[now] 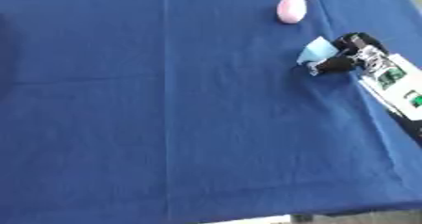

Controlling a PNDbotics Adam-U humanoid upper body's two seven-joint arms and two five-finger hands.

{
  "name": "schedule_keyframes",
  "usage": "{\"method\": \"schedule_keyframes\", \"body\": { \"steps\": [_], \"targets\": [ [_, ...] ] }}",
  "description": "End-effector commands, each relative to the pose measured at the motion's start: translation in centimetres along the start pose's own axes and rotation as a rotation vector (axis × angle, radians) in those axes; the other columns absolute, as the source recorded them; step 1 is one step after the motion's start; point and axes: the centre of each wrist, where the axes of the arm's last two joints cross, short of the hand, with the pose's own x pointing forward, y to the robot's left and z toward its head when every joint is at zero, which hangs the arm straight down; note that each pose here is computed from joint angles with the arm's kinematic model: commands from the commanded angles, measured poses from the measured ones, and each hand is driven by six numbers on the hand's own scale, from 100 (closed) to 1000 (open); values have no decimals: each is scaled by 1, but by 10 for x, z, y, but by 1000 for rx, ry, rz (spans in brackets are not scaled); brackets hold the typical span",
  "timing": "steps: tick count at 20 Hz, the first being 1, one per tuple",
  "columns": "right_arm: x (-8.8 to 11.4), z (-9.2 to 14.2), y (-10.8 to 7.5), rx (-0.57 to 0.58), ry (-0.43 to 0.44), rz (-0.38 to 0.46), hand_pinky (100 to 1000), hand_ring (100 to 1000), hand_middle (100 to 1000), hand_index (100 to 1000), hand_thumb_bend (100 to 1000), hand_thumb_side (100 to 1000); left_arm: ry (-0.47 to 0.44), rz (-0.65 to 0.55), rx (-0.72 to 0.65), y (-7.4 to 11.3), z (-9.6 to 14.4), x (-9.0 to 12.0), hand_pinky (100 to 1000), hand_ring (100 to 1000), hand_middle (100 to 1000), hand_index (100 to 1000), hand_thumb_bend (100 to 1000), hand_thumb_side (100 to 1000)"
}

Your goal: Pick up the objects with one hand, pass them to the other hand, and then place them into the box on the other side of the table.

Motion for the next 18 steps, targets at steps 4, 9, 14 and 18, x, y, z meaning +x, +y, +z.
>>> {"method": "schedule_keyframes", "body": {
  "steps": [4, 9, 14, 18],
  "targets": [
    [0, -1, -10, -13, 27, -3, 753, 822, 701, 708, 409, 122, -10, -12, 28, 10, -4, 3, 834, 754, 718, 729, 100, 739],
    [1, 0, -9, -6, 26, -13, 744, 802, 665, 676, 397, 100, -7, -10, 27, 10, -3, 3, 835, 754, 718, 729, 100, 743],
    [1, 2, -8, 8, 28, -18, 733, 767, 607, 622, 378, 100, -2, -11, 28, 10, -3, 1, 836, 754, 718, 729, 100, 743],
    [3, 4, -9, 14, 10, -31, 719, 751, 585, 590, 374, 100, -4, -10, 28, 11, -3, 2, 836, 754, 718, 729, 100, 742]
  ]
}}
